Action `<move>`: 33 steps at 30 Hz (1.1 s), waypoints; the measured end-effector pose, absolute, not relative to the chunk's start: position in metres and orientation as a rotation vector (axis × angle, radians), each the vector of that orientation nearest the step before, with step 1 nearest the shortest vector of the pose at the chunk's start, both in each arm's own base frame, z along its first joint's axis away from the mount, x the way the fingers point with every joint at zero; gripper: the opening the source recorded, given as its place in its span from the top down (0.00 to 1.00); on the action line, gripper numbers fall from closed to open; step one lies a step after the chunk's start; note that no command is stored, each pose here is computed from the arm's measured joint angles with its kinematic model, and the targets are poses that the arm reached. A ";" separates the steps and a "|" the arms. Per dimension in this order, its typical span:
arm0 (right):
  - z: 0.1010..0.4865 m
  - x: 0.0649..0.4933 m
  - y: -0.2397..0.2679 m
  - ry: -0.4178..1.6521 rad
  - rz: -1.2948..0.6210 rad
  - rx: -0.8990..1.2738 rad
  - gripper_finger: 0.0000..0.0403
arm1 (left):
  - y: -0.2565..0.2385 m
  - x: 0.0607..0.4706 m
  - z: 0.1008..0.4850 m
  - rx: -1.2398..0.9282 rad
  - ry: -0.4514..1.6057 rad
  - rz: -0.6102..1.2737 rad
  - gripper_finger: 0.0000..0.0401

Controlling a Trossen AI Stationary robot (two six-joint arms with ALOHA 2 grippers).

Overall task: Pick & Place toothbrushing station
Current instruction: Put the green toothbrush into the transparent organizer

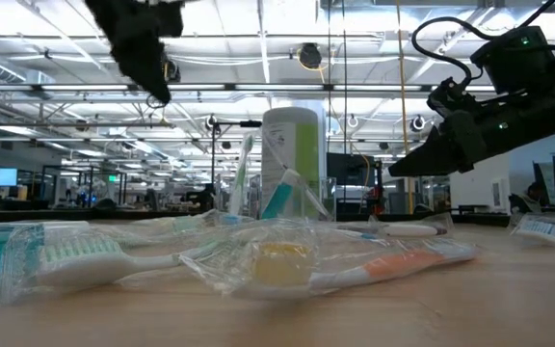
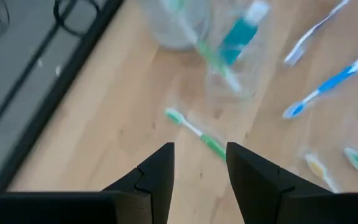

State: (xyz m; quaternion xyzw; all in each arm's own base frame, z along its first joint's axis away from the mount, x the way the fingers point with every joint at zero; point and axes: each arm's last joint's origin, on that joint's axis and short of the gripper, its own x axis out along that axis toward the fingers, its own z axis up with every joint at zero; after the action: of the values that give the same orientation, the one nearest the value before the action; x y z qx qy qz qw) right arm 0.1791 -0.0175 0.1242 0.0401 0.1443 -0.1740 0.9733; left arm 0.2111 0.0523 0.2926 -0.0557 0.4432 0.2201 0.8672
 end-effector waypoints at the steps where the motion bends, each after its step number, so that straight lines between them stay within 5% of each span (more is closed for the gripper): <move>1: 0.124 0.179 -0.018 0.291 -0.351 0.081 0.64 | 0.054 0.211 0.284 -0.139 0.922 0.477 0.62; 15: 0.124 0.179 -0.018 0.292 -0.351 0.076 0.64 | 0.079 0.218 0.183 -0.527 0.654 0.761 0.62; 33: 0.125 0.179 -0.018 0.290 -0.347 0.029 0.64 | 0.092 0.251 0.123 -0.548 0.610 0.851 0.62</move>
State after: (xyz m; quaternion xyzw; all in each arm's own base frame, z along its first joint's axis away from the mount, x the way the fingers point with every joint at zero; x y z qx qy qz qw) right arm 0.1793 -0.0177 0.1251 0.0142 0.1438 -0.1720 0.9744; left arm 0.2515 0.0923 0.1234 -0.2584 0.2874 0.4011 0.8305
